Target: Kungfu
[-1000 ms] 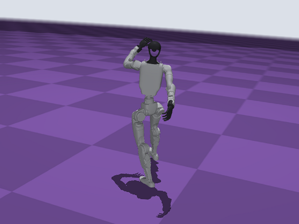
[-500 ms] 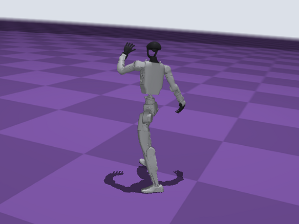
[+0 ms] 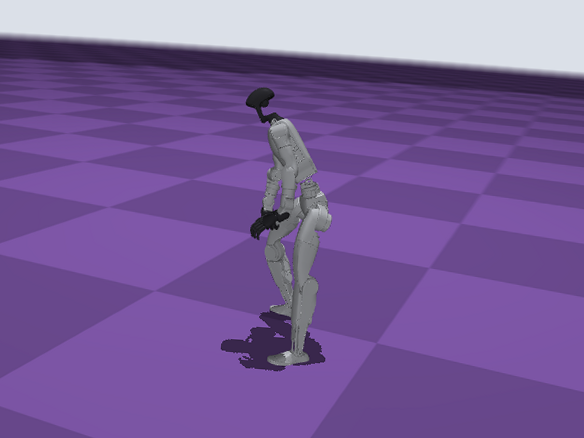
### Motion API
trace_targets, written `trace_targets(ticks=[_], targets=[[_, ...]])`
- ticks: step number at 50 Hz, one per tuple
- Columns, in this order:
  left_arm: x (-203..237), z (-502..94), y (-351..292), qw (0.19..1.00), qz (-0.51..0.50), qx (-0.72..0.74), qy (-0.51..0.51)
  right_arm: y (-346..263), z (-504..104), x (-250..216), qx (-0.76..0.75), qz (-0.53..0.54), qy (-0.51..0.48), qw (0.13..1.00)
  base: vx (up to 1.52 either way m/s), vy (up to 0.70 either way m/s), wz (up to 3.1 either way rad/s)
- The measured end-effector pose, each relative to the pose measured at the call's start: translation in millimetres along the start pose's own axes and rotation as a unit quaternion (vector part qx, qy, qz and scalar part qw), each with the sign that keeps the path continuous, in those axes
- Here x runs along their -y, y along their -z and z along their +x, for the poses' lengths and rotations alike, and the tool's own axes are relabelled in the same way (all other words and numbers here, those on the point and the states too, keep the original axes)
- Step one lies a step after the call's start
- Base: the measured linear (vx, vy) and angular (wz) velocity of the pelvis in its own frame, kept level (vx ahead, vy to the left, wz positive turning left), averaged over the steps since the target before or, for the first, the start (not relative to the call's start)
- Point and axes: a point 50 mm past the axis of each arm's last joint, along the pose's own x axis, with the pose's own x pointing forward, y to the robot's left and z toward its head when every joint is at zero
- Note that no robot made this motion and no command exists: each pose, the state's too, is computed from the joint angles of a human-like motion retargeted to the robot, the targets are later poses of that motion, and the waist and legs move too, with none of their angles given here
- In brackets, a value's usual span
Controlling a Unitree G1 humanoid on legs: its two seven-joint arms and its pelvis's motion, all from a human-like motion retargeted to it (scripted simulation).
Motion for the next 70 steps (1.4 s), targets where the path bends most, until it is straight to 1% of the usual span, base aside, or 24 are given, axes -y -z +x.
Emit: trace_targets(ticks=[2, 6, 8, 10, 15, 17, 22, 28, 33, 37, 42, 45, 47, 48, 50, 52, 55, 57, 58, 59, 60, 63, 68, 70], targets=[[-4.3, -1.6, 3.8, 1.000, 0.015, 0.004, -0.022, 4.9, 20.7, -12.4, 0.029, -0.009, 0.001, 1.000, -0.15, -0.07, 0.65], [2.0, -9.0, 16.1, 0.998, 0.039, -0.043, 0.031, 16.3, 33.2, -29.8, 0.048, 0.073, -0.084, 0.993, -0.06, 0.06, 0.54], [4.8, -11.0, 17.8, 0.996, 0.043, -0.059, 0.045, 18.6, 28.5, -27.2, 0.050, 0.085, -0.089, 0.991, 0.02, 0.09, 0.48], [5.8, -11.1, 18.1, 0.995, 0.049, -0.068, 0.047, 15.0, 19.5, -18.7, 0.050, 0.063, -0.065, 0.995, 0.03, 0.07, 0.32], [7.2, -5.9, 12.4, 0.994, 0.040, -0.096, 0.036, -8.9, -14.0, 9.3, 0.073, -0.041, 0.057, 0.995, 0.12, -0.04, 0.25], [10.4, -8.6, 8.5, 0.994, 0.030, -0.104, 0.035, -15.6, -25.1, 15.6, 0.085, -0.058, 0.081, 0.991, 0.41, -0.22, 0.20], [7.1, -20.7, 13.3, 0.991, 0.014, -0.129, 0.016, -32.7, -42.0, 17.3, 0.112, -0.097, 0.086, 0.985, 0.52, 0.03, -0.35], [-13.8, -40.0, 45.2, 0.977, -0.020, -0.213, -0.001, -82.4, -43.3, -4.0, 0.164, -0.223, 0.083, 0.958, 0.49, 0.46, 0.64], [-50.0, -65.3, 89.3, 0.955, -0.033, -0.295, -0.013, -120.1, -34.6, -36.1, 0.194, -0.310, 0.039, 0.930, 0.69, 0.60, 1.02], [-105.7, -65.7, 120.7, 0.946, -0.055, -0.314, -0.050, -149.8, -29.3, -64.4, 0.220, -0.369, 0.014, 0.903, 0.73, 0.57, 1.36], [-205.0, -22.0, 127.2, 0.961, -0.115, -0.212, -0.132, -174.9, -42.3, -93.5, 0.211, -0.481, -0.008, 0.851, 0.78, 0.36, 2.14], [-225.2, 28.1, 90.8, 0.964, -0.198, -0.101, -0.144, -181.6, -60.1, -107.0, 0.263, -0.552, 0.045, 0.790, 0.60, 0.17, 1.50], [-213.8, 63.9, 50.1, 0.967, -0.243, -0.027, -0.077, -176.6, -71.2, -115.6, 0.344, -0.573, 0.105, 0.737, 0.52, 0.09, 1.10], [-197.6, 77.2, 25.7, 0.962, -0.272, 0.006, -0.014, -171.2, -76.3, -119.0, 0.387, -0.575, 0.143, 0.707, 0.49, 0.07, 1.17], [-141.7, 87.0, -33.3, 0.924, -0.348, 0.068, 0.145, -154.6, -92.9, -124.4, 0.476, -0.565, 0.218, 0.638, 0.47, 0.11, 1.43], [-72.5, 68.9, -99.9, 0.835, -0.435, 0.121, 0.316, -129.4, -111.7, -130.7, 0.568, -0.535, 0.283, 0.558, 0.43, 0.17, 2.07], [12.1, -1.3, -191.4, 0.661, -0.520, 0.143, 0.521, -84.4, -131.7, -138.2, 0.686, -0.456, 0.355, 0.442, 0.31, 0.18, 2.04], [41.8, -30.7, -221.8, 0.620, -0.547, 0.119, 0.550, -56.2, -138.9, -123.4, 0.670, -0.410, 0.523, 0.329, 0.20, 0.16, 0.94], [41.5, -26.9, -227.1, 0.619, -0.570, 0.118, 0.528, -41.2, -152.8, -119.9, 0.647, -0.423, 0.581, 0.253, 0.14, 0.09, 0.08], [44.5, -29.2, -228.9, 0.615, -0.586, 0.107, 0.516, -30.7, -155.7, -117.5, 0.628, -0.438, 0.598, 0.236, 0.12, 0.04, -0.31], [48.9, -34.5, -229.1, 0.610, -0.599, 0.092, 0.510, -22.4, -153.0, -114.7, 0.608, -0.452, 0.600, 0.255, 0.14, -0.02, -0.32], [61.0, -44.1, -216.3, 0.592, -0.620, 0.035, 0.514, -12.3, -148.9, -113.4, 0.609, -0.450, 0.557, 0.340, 0.17, -0.06, -0.21], [67.1, -48.9, -196.5, 0.589, -0.633, -0.015, 0.502, -20.9, -144.4, -106.3, 0.586, -0.481, 0.532, 0.377, 0.11, -0.06, 0.04], [64.5, -46.9, -192.7, 0.582, -0.647, -0.021, 0.492, -30.9, -136.3, -107.8, 0.599, -0.476, 0.513, 0.390, 0.08, -0.08, -0.15]])
